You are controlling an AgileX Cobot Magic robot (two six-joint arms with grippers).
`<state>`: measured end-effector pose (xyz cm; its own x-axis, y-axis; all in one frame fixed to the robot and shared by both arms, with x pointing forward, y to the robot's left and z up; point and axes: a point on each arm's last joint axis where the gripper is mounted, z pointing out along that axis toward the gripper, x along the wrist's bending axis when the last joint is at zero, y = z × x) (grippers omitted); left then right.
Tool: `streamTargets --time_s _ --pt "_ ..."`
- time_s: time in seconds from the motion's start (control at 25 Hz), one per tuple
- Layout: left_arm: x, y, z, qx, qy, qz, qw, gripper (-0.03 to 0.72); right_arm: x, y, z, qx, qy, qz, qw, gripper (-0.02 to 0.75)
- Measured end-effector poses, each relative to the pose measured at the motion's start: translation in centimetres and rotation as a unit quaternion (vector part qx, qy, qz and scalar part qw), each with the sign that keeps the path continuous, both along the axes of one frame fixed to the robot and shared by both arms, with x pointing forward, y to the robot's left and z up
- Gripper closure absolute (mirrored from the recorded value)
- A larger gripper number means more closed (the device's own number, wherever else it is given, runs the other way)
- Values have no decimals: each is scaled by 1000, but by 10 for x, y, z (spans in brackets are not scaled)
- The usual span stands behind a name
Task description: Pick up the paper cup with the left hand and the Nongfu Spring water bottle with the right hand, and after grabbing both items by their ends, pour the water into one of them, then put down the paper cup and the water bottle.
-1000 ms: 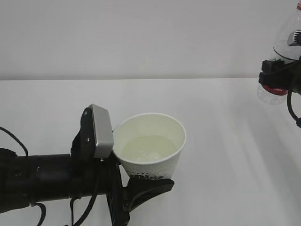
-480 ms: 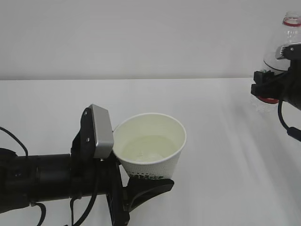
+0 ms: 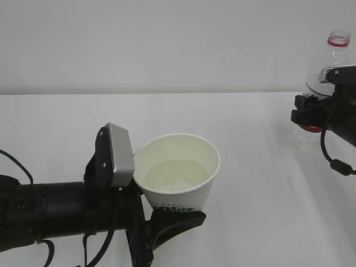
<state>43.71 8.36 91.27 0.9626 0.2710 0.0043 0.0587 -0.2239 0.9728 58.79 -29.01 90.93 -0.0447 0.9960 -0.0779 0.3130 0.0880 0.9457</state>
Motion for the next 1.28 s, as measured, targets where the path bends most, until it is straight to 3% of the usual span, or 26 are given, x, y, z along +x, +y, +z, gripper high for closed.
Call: streamTargets --time_s 0.6,1.28 --pt "0 0 0 2 0 0 1000 188 3 0 -27 7 10 -3 1000 262" --pt "0 0 0 2 0 0 1000 188 4 0 -24 9 -10 -3 1000 262"
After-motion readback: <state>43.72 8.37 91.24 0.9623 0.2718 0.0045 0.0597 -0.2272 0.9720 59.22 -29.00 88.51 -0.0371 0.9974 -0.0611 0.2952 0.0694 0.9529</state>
